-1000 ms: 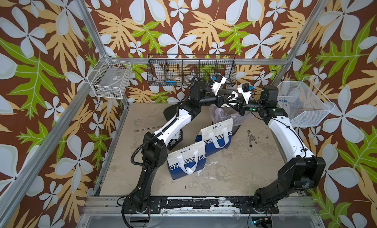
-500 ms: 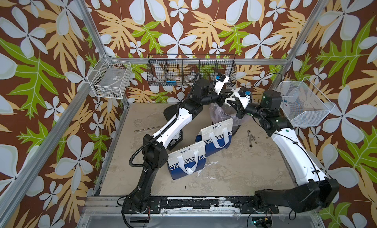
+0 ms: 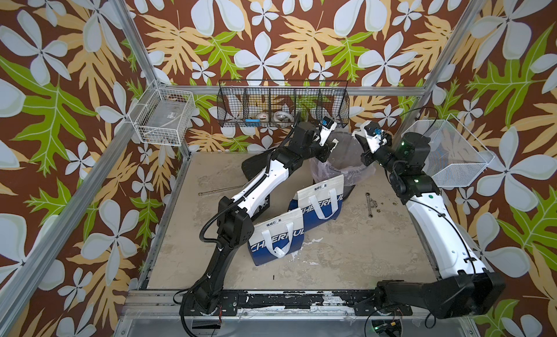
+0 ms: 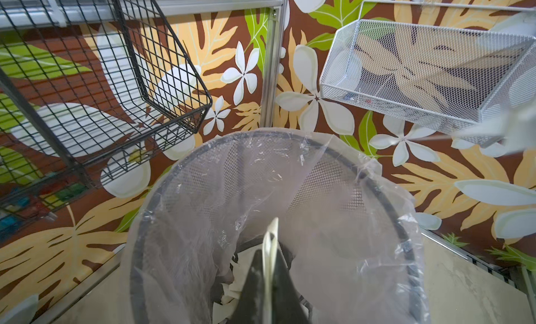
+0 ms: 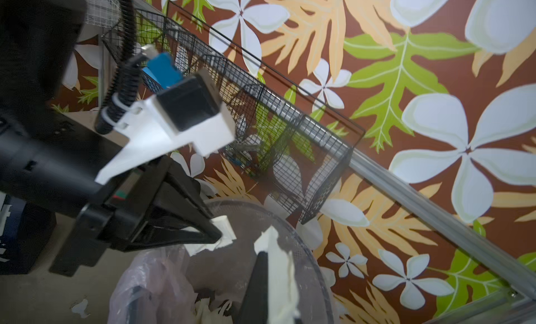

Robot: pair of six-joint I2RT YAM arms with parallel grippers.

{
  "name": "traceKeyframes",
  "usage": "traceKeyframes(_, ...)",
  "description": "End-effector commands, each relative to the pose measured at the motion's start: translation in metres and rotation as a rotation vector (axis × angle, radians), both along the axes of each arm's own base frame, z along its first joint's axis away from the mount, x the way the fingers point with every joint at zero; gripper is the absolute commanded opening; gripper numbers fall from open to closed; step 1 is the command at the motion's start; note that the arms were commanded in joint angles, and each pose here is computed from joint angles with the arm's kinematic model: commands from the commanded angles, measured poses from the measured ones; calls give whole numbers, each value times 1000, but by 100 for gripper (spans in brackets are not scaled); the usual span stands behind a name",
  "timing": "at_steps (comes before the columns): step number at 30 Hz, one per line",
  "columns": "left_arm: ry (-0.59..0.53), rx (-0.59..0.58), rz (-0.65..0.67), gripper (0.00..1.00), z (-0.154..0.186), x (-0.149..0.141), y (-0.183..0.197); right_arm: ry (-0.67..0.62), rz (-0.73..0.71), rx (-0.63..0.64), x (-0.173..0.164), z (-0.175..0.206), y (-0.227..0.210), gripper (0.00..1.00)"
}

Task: Shred takeout receipts and throw away
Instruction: Shred the takeout receipt, then place the takeout receipt in the trash bin.

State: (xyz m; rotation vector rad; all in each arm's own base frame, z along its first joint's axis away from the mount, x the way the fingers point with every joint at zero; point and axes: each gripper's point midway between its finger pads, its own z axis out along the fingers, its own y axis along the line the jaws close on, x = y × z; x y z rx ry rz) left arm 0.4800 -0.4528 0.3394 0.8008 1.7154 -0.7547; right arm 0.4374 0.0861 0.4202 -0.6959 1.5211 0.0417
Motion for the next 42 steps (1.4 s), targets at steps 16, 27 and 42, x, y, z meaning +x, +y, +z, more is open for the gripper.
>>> traceKeyframes(16,-90,-10,-107,77,30,-20,-1,406,232,179,18,-78,27,50)
traceKeyframes(27,-250,51,-189,71,52,-47,12,349,431,201,-25,-48,50,53)
traceKeyframes(42,-237,78,-499,35,37,-98,7,288,472,136,-35,-46,52,54)
